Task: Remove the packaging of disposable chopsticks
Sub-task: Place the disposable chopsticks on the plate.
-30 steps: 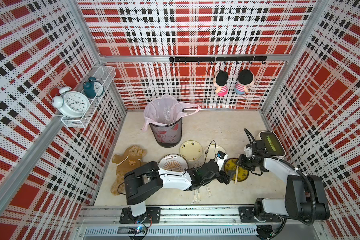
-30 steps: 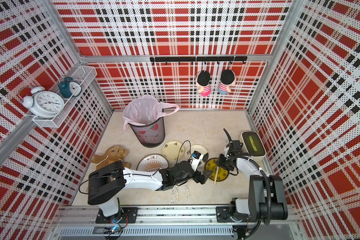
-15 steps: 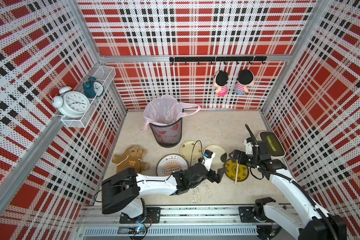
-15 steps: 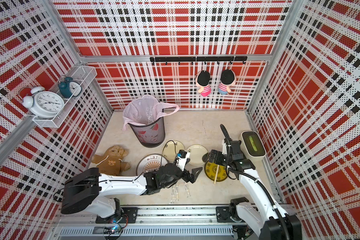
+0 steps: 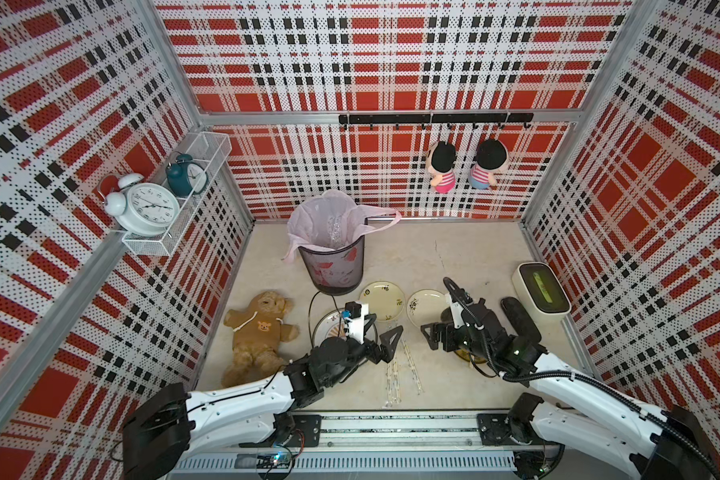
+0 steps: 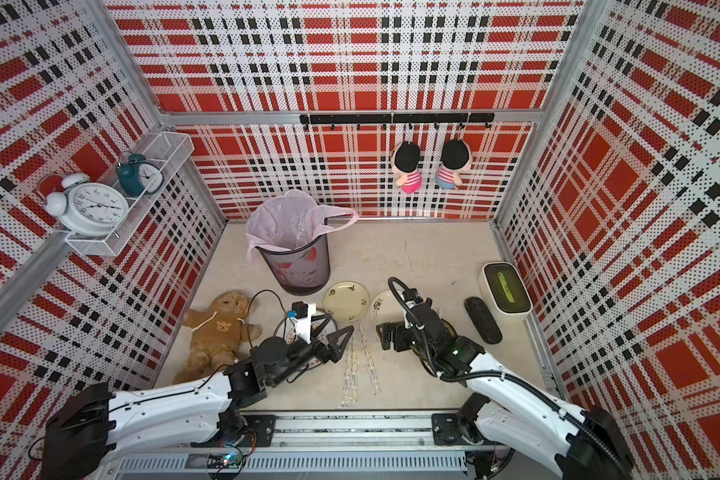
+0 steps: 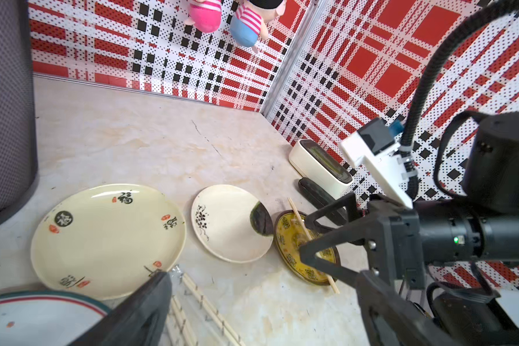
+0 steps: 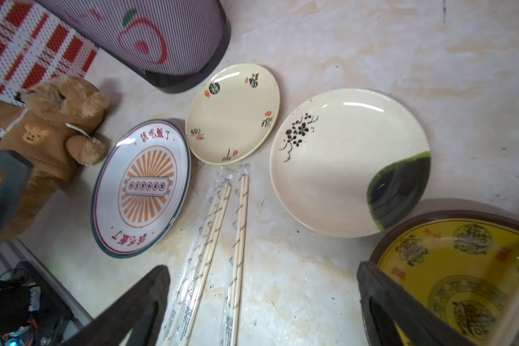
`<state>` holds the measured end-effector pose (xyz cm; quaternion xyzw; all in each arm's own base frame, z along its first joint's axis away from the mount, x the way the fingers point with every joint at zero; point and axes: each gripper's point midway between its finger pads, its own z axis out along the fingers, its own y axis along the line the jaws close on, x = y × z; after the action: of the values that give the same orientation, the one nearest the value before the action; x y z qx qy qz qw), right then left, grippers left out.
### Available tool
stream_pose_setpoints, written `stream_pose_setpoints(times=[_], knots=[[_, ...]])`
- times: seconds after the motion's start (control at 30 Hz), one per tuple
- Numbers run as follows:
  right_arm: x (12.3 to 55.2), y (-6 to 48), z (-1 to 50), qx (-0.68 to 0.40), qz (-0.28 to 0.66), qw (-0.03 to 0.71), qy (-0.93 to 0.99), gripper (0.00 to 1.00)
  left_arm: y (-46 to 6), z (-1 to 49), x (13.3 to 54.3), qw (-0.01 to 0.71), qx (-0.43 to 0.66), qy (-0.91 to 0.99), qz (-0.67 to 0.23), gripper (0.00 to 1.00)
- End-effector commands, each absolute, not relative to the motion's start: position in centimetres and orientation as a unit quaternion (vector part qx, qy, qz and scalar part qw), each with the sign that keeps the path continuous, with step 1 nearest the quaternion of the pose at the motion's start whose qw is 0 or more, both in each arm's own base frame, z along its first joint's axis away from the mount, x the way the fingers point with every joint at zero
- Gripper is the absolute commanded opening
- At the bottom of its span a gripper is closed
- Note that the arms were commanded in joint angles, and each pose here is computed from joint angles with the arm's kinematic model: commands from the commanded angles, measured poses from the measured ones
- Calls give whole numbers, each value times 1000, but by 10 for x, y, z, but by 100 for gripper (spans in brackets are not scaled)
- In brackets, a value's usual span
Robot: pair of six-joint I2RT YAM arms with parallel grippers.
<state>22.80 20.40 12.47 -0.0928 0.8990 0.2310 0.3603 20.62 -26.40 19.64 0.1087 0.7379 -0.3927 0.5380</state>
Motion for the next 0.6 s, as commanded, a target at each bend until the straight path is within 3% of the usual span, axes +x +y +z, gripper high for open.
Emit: stream_pose_setpoints(times=[0.0, 0.27, 0.57], knots=[[235, 221, 128, -97, 235, 396, 882, 100, -255, 193, 203, 534, 99, 737, -402, 98], [213, 256, 88, -170, 231, 361, 887, 97, -256, 169, 197, 513, 106, 747, -410, 98], [197, 274, 45, -218, 181, 318, 905, 62, -247, 164, 202, 523, 80, 747, -402, 98]])
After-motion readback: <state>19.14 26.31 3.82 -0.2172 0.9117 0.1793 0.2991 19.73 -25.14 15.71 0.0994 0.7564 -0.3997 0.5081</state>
